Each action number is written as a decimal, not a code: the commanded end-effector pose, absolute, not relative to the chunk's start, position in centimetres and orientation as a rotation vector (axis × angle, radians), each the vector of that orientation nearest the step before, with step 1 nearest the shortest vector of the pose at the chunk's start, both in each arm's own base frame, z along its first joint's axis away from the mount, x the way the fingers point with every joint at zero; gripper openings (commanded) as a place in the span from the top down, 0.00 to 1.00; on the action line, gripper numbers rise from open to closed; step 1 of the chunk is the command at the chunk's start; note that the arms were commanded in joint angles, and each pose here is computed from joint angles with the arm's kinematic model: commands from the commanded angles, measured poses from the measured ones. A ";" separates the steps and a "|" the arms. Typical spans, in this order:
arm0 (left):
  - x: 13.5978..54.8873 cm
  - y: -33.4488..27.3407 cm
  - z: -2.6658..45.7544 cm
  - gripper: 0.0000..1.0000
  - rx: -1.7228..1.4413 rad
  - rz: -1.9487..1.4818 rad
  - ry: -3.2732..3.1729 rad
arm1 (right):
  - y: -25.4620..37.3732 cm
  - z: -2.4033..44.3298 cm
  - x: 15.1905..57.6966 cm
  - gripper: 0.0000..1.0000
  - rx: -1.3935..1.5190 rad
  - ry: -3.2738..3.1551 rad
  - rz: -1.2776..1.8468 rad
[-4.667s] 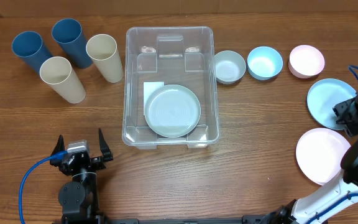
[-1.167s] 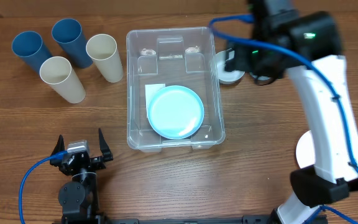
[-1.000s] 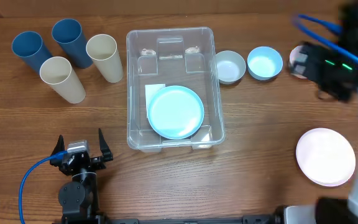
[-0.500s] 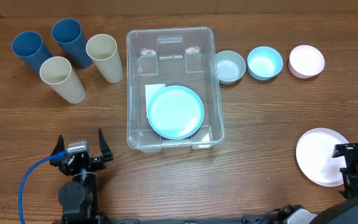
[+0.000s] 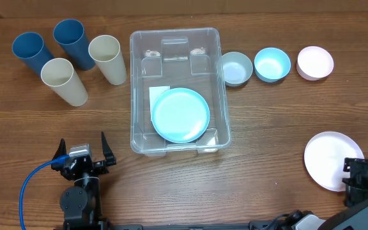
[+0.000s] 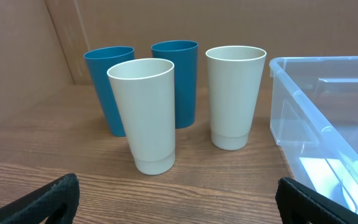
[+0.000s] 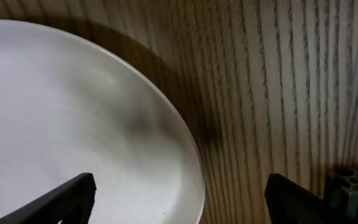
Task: Pack container
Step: 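Move the right gripper to the pink plate and grasp its rim, then carry the pink plate into the bin and release it on the stack, then move the right gripper to the light-blue bowl and grasp its rim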
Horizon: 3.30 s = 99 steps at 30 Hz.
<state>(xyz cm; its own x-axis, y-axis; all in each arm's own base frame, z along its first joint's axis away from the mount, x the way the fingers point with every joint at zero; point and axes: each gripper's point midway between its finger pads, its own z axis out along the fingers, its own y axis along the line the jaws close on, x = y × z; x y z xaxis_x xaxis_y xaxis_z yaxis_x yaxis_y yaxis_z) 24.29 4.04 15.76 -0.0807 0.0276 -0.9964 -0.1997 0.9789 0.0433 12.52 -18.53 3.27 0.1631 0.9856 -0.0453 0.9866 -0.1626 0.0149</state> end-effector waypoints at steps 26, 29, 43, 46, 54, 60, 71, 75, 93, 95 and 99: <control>24.3 4.0 15.9 0.00 -0.118 0.198 1.635 | -17.2 7.5 22.9 0.96 1.845 2.144 0.404; 24.3 4.0 15.9 0.00 -0.118 0.198 1.635 | -15.7 13.1 26.8 0.96 1.601 2.260 0.414; 24.3 4.0 15.9 0.00 -0.118 0.198 1.635 | 16.4 23.6 33.8 0.96 0.118 2.657 0.676; 24.3 4.0 15.9 0.00 -0.118 0.198 1.635 | 19.2 19.8 33.8 0.96 0.067 2.755 0.559; 24.3 4.0 15.9 0.00 -0.118 0.198 1.635 | 20.2 10.4 35.5 0.96 0.087 2.956 0.419; 24.3 4.0 15.9 0.00 -0.118 0.198 1.635 | 20.0 9.6 35.0 0.92 0.089 2.992 0.398; 24.3 4.0 15.9 0.00 -0.118 0.198 1.635 | 22.4 13.6 35.1 0.65 -0.116 2.957 0.582; 24.3 4.0 15.9 0.00 -0.118 0.198 1.635 | 21.4 21.3 35.7 0.65 -0.158 2.888 0.511; 24.3 4.0 15.9 0.00 -0.118 0.198 1.635 | 11.2 10.8 30.8 0.53 0.417 3.214 0.033; 24.3 4.0 15.9 0.00 -0.118 0.198 1.635 | 12.5 10.9 30.7 0.53 0.416 3.218 0.092; 24.3 4.0 15.9 0.00 -0.118 0.198 1.635 | 14.8 10.9 31.0 0.53 0.435 3.187 0.152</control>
